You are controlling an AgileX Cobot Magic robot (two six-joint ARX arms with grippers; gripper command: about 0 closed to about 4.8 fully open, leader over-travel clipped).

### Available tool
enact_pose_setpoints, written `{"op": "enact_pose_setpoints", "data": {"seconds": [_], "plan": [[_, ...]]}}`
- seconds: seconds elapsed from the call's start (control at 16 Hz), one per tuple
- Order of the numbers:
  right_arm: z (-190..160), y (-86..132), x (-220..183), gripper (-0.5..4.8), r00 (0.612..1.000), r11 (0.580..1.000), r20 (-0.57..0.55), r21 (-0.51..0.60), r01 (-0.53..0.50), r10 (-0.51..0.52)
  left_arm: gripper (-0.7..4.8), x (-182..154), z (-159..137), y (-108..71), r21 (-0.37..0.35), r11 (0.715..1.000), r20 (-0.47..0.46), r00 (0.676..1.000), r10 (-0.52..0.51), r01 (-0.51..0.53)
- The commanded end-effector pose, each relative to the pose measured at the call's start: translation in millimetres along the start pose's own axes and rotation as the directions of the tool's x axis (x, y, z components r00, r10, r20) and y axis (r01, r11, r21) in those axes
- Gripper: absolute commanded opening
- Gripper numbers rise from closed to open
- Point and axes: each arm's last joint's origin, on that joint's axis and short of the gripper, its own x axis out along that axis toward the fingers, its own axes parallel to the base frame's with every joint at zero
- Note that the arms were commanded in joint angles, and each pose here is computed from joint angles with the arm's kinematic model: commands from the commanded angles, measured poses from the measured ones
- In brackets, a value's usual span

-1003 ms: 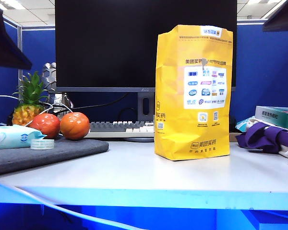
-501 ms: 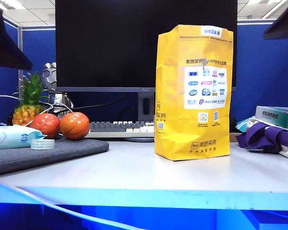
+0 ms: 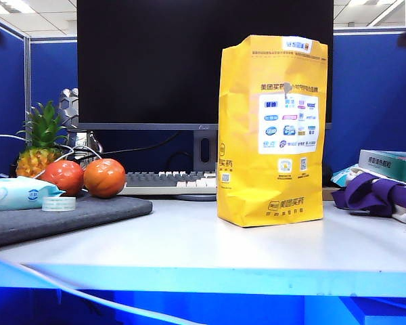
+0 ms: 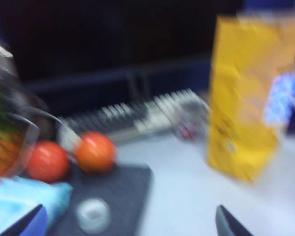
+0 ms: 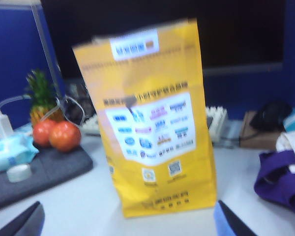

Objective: Pick up the kiwifruit and throw it into the yellow paper bag.

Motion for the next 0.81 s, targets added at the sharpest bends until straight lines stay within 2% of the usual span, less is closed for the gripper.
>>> {"op": "enact_pose_setpoints", "data": {"seconds": [0.06, 0.25, 0.5, 0.81], "plan": [[-4, -3, 0, 4.79, 1.0, 1.0, -0.016, -0.004, 0.022, -0.022, 4.79, -6, 1, 6.8, 0.002, 0.996, 0.059, 0.995, 0.084, -0.084], [-5, -3, 0, 4.79, 0.999, 1.0, -0.033, -0.004, 0.029, -0.029, 4.79, -5, -6, 13.4, 0.015, 0.988, 0.027, 0.988, 0.15, -0.151], [-8, -4, 0, 4.79, 0.998, 1.0, -0.062, -0.002, 0.029, -0.029, 4.79, -7, -12, 25.6, 0.035, 0.959, -0.021, 0.959, 0.281, -0.281], [-8, -4, 0, 4.79, 0.998, 1.0, -0.063, -0.002, 0.029, -0.029, 4.79, -7, -12, 27.7, 0.038, 0.952, -0.024, 0.953, 0.303, -0.302]]}}
